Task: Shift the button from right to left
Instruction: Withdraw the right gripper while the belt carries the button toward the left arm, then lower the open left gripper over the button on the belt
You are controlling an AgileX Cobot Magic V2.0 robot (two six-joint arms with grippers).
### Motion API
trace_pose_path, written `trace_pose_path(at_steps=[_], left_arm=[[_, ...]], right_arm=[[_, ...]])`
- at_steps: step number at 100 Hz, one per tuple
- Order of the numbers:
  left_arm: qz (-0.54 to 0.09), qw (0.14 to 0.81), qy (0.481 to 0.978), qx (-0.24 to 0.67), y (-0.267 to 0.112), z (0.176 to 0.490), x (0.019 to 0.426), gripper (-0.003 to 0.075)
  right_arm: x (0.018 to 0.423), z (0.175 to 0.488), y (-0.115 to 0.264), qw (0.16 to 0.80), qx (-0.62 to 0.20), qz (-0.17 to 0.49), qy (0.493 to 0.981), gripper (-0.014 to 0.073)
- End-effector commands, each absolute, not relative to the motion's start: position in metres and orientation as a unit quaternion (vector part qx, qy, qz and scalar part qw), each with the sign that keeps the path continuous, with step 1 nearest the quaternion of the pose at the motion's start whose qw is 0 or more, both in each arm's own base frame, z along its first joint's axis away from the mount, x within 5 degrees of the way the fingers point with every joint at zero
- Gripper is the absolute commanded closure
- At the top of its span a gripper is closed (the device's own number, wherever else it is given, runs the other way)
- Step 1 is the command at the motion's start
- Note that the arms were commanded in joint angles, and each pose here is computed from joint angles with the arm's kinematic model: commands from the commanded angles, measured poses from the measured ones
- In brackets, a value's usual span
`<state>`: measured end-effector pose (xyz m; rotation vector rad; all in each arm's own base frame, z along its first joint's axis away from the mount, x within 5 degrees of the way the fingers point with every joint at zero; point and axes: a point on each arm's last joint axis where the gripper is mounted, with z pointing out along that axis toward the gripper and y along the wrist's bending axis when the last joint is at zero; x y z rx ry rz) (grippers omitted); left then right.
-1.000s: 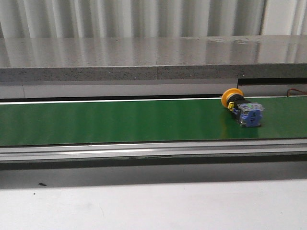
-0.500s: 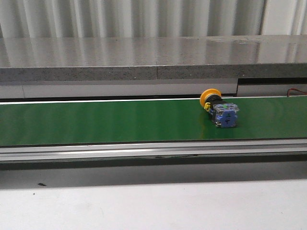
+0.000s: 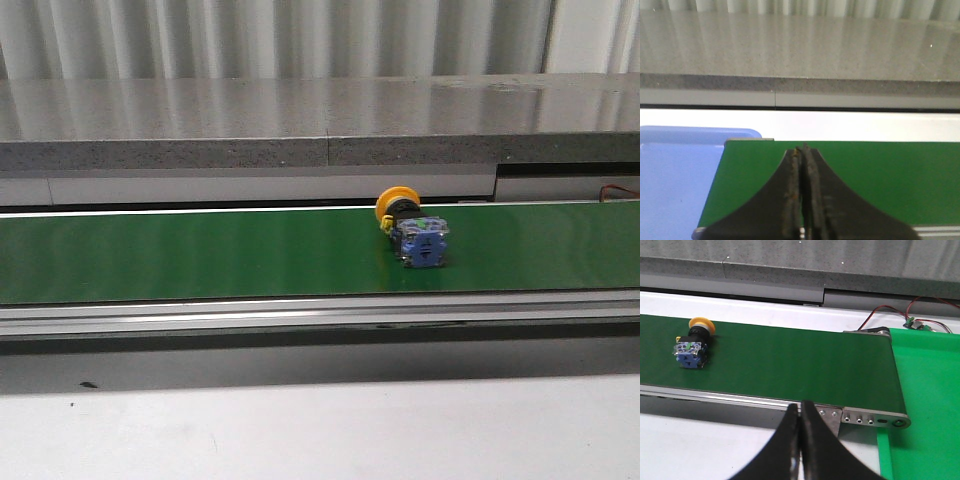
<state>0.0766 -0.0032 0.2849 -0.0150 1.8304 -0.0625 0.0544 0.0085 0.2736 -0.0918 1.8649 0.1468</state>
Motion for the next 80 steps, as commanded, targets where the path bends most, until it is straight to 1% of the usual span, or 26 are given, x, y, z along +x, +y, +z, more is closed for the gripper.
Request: trace_pose_path(at_steps=[1, 7, 9, 11, 12, 16, 18, 19, 20, 21, 24, 26, 29, 32, 36, 40, 50, 62, 74, 80], left_arm=[[-0.032, 0.598, 0.801, -0.008, -0.004, 0.307, 0.089, 0.0737], [-0.028, 0.567, 0.823, 0.002, -0.004, 0.311, 0.097, 0.0705], [-0.029, 0.557, 0.830, 0.002, -0.005, 0.312, 0.100, 0.0680], [-0.029, 0.546, 0.838, 0.002, -0.005, 0.312, 0.105, 0.0637], [-0.029, 0.543, 0.839, 0.002, -0.005, 0.312, 0.106, 0.0637], [-0.029, 0.533, 0.846, 0.002, -0.005, 0.314, 0.111, 0.0554], [-0.030, 0.524, 0.851, 0.002, -0.005, 0.314, 0.115, 0.0489], [-0.030, 0.523, 0.852, 0.002, -0.005, 0.314, 0.116, 0.0489], [-0.030, 0.520, 0.853, 0.002, -0.005, 0.314, 0.118, 0.0435], [-0.030, 0.521, 0.853, 0.002, -0.005, 0.315, 0.118, 0.0435], [-0.030, 0.514, 0.857, 0.001, -0.005, 0.314, 0.123, 0.0346], [-0.031, 0.511, 0.859, 0.001, -0.005, 0.315, 0.126, 0.0312], [-0.031, 0.510, 0.860, 0.000, -0.005, 0.315, 0.129, 0.0237], [-0.031, 0.510, 0.859, 0.000, -0.005, 0.316, 0.134, 0.0184], [-0.030, 0.513, 0.858, -0.001, -0.005, 0.316, 0.138, 0.0155], [-0.030, 0.510, 0.860, -0.002, -0.004, 0.315, 0.141, 0.0146], [-0.037, 0.500, 0.865, -0.007, -0.005, 0.311, 0.147, 0.0157], [-0.066, 0.495, 0.866, -0.025, -0.008, 0.316, 0.154, 0.0157], [-0.100, 0.464, 0.880, -0.038, -0.013, 0.325, 0.166, 0.0157], [-0.119, 0.433, 0.893, -0.039, -0.017, 0.327, 0.175, 0.0157]], right_arm=[[0.056, 0.288, 0.008, 0.632, -0.046, 0.058, 0.771, 0.0663], [0.056, 0.288, 0.008, 0.632, -0.046, 0.058, 0.771, 0.0663], [0.056, 0.288, 0.008, 0.632, -0.046, 0.058, 0.771, 0.0663], [0.056, 0.288, 0.008, 0.632, -0.046, 0.058, 0.771, 0.0663], [0.056, 0.288, 0.008, 0.632, -0.046, 0.058, 0.771, 0.0663], [0.056, 0.288, 0.008, 0.632, -0.046, 0.058, 0.771, 0.0663], [0.056, 0.288, 0.008, 0.632, -0.046, 0.058, 0.771, 0.0663], [0.056, 0.288, 0.008, 0.632, -0.046, 0.058, 0.771, 0.0663], [0.056, 0.288, 0.008, 0.632, -0.046, 0.058, 0.771, 0.0663], [0.056, 0.288, 0.008, 0.632, -0.046, 0.058, 0.771, 0.0663], [0.056, 0.288, 0.008, 0.632, -0.046, 0.058, 0.771, 0.0663], [0.056, 0.288, 0.008, 0.632, -0.046, 0.058, 0.771, 0.0663], [0.056, 0.288, 0.008, 0.632, -0.046, 0.058, 0.771, 0.0663], [0.056, 0.288, 0.008, 0.632, -0.046, 0.058, 0.771, 0.0663], [0.056, 0.288, 0.008, 0.632, -0.046, 0.058, 0.771, 0.0663], [0.056, 0.288, 0.008, 0.632, -0.046, 0.058, 0.771, 0.0663], [0.056, 0.288, 0.008, 0.632, -0.046, 0.058, 0.771, 0.0663], [0.056, 0.288, 0.008, 0.632, -0.046, 0.058, 0.771, 0.0663], [0.056, 0.288, 0.008, 0.632, -0.046, 0.058, 0.771, 0.0663], [0.056, 0.288, 0.008, 0.632, -0.046, 0.058, 0.771, 0.0663]])
